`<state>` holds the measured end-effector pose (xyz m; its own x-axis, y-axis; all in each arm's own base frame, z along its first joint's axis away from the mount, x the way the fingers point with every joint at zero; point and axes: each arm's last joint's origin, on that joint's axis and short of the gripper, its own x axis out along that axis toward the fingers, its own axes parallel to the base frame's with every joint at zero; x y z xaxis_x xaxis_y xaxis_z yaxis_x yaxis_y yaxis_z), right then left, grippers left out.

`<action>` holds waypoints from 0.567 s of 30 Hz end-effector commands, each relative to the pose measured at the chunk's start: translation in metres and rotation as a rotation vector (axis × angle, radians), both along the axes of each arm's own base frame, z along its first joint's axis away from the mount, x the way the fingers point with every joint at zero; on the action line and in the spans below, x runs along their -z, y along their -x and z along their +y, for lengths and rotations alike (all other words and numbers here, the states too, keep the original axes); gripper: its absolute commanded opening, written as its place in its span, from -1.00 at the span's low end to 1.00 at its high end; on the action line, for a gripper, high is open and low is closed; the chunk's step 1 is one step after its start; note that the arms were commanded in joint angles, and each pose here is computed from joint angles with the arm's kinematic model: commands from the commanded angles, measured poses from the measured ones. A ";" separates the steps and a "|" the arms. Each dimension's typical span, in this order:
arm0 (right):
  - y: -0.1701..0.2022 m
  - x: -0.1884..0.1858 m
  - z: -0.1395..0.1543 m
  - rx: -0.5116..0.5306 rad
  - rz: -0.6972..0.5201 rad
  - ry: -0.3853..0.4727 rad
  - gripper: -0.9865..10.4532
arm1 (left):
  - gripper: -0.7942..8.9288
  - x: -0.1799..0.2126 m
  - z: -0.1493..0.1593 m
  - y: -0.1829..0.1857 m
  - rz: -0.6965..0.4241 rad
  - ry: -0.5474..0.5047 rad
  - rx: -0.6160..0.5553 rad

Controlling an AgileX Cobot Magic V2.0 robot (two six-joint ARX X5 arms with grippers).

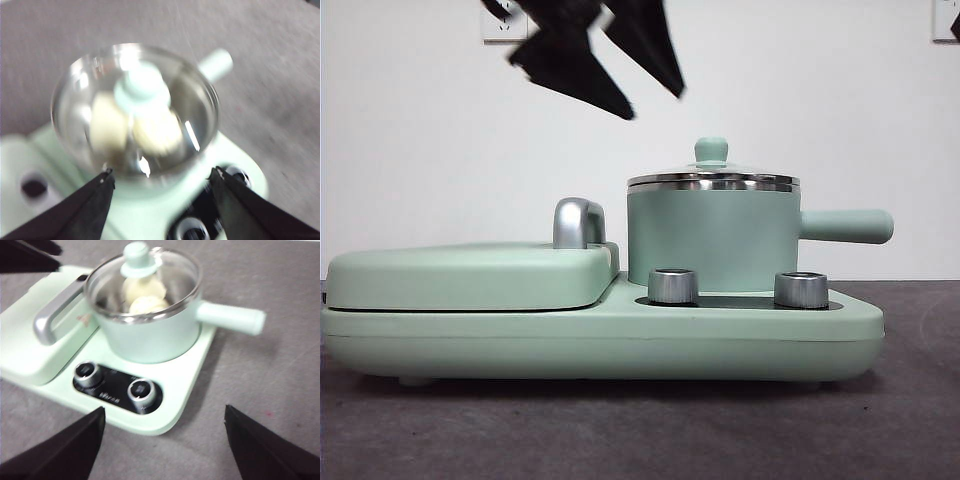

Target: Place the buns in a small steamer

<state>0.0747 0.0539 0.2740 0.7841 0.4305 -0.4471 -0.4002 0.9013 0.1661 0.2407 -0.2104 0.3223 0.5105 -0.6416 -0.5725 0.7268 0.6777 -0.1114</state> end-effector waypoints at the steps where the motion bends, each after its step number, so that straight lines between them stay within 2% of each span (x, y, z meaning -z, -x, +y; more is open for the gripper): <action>1: -0.005 -0.001 0.006 -0.056 0.003 0.024 -0.18 | -0.20 -0.005 0.008 0.011 0.072 0.041 -0.044; 10: -0.035 -0.003 0.035 -0.169 0.034 -0.014 -0.18 | -0.20 0.031 0.052 0.061 0.134 0.079 -0.140; 17: -0.058 -0.003 0.059 -0.248 0.060 -0.008 -0.18 | -0.21 0.055 0.084 0.094 0.109 0.106 -0.230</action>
<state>0.1317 0.1089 0.2716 0.6327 0.5922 -0.4990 -0.5740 0.7911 0.2112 0.1464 -0.1260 0.2657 0.5790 -0.5696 -0.5834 0.5440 0.8028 -0.2439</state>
